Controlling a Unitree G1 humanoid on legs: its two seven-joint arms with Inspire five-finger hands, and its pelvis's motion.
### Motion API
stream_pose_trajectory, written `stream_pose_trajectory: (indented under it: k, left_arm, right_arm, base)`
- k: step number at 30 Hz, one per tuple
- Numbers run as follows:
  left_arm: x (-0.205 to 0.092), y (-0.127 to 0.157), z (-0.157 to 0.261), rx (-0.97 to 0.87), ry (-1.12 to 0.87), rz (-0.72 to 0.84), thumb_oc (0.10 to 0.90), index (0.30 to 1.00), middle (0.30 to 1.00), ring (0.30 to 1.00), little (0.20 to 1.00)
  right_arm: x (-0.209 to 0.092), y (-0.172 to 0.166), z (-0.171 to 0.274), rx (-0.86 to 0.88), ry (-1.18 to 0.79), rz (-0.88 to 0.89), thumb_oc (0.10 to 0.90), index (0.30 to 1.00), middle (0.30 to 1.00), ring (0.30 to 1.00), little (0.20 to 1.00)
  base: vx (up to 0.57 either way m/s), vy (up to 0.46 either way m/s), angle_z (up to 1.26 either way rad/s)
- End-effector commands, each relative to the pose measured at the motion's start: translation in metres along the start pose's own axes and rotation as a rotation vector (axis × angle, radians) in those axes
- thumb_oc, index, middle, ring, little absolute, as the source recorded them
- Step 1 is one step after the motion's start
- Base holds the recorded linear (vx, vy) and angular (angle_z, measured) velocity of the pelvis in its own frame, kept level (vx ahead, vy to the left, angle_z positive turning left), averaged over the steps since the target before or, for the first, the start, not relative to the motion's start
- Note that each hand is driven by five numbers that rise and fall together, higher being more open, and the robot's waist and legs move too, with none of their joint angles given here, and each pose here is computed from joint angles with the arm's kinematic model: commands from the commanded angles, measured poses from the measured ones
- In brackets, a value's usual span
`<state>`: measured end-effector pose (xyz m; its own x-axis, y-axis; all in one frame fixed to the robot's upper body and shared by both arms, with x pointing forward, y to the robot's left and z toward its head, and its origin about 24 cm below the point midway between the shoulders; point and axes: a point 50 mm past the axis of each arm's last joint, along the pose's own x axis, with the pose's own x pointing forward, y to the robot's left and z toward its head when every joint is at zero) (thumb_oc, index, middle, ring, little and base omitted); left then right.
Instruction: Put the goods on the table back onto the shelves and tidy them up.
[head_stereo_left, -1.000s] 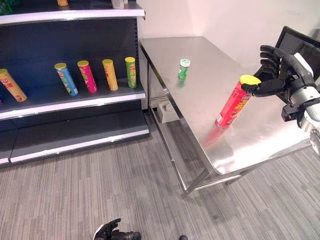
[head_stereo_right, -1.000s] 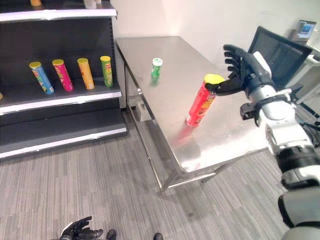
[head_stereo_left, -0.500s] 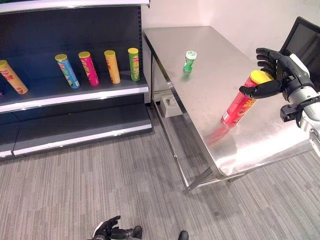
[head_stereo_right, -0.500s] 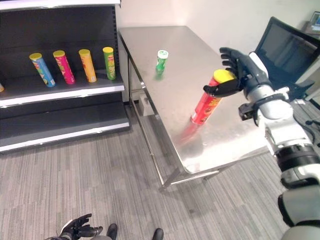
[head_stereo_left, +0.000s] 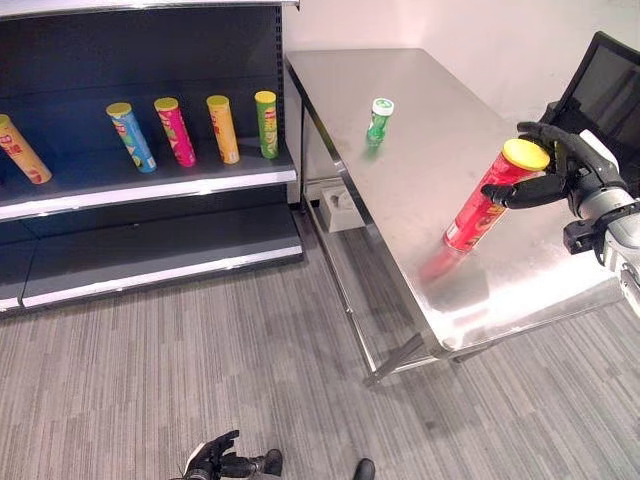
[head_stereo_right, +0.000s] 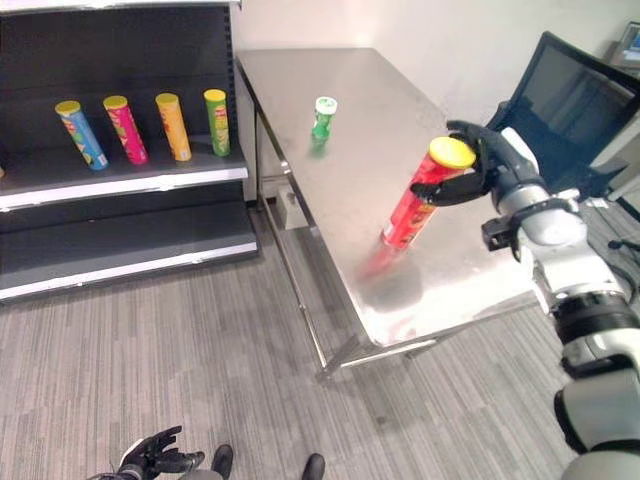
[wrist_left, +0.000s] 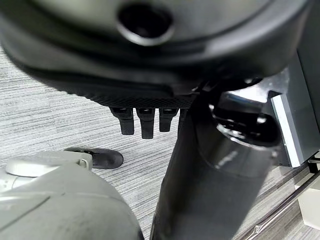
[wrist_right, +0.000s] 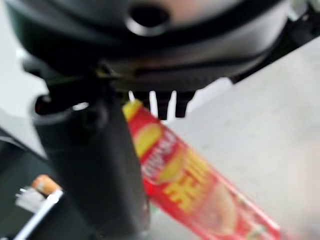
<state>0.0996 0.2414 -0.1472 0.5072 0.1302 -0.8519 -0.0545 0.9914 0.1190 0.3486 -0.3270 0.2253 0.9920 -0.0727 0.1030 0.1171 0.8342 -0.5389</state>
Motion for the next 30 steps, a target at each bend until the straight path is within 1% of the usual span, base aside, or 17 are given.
stream_pose_trajectory:
  k: [1,9,14,25,30]
  left_arm:
    - [-0.003,0.008,-0.009,0.083,0.035,-0.001,0.8,0.9,0.9,0.9,0.9]
    - [-0.003,0.009,-0.008,0.077,0.037,-0.001,0.8,0.9,0.9,0.9,0.9]
    - [-0.002,0.008,-0.009,0.075,0.044,0.0,0.8,0.9,0.9,0.9,0.9]
    - [-0.002,0.006,-0.011,0.068,0.06,-0.004,0.8,0.9,0.9,0.9,0.9]
    - [-0.002,0.006,-0.011,0.071,0.063,-0.005,0.8,0.9,0.9,0.9,0.9]
  right_arm:
    - [0.012,-0.02,0.055,0.052,-0.173,-0.055,0.8,0.9,0.9,0.9,0.9]
    - [0.015,-0.008,0.049,0.155,-0.169,-0.024,0.8,0.9,0.9,0.9,0.9]
    - [0.017,-0.005,0.048,0.198,-0.168,-0.032,0.8,0.9,0.9,0.9,0.9]
    - [0.022,-0.002,0.044,0.365,-0.164,-0.078,0.8,0.9,0.9,0.9,0.9]
    - [0.021,-0.003,0.041,0.371,-0.154,-0.088,0.8,0.9,0.9,0.9,0.9]
  base:
    - [0.0,0.0,0.0]
    - [0.0,0.0,0.0]
    - [0.0,0.0,0.0]
    - [0.0,0.0,0.0]
    - [0.0,0.0,0.0]
